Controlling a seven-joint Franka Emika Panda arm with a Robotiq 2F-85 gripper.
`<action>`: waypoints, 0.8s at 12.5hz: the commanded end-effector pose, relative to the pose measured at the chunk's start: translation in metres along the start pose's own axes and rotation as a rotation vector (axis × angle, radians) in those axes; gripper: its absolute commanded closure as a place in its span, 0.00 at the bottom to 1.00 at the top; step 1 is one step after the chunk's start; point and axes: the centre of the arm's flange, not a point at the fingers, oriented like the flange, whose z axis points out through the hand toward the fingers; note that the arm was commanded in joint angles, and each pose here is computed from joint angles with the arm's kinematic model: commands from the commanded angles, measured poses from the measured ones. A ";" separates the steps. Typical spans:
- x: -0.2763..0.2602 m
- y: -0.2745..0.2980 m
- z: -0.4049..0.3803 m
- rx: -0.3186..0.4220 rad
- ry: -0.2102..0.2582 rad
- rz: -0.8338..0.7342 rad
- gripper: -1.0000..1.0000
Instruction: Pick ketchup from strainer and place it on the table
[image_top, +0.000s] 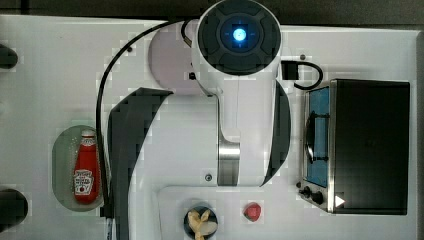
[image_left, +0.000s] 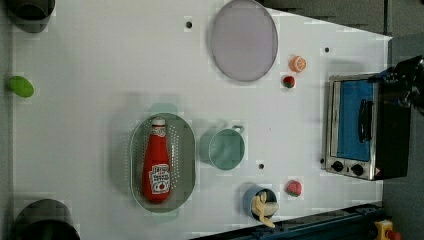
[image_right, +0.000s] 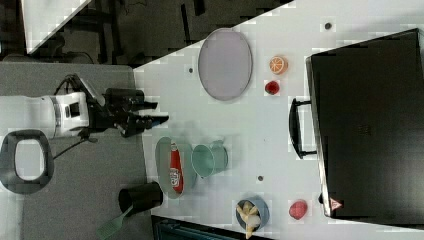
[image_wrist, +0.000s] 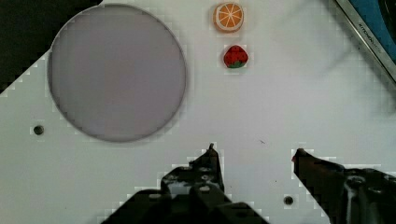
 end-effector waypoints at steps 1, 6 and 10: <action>-0.041 0.075 -0.063 0.041 -0.015 0.060 0.21; -0.092 0.012 -0.056 0.018 -0.012 -0.093 0.00; -0.172 -0.069 -0.037 0.004 0.009 -0.307 0.00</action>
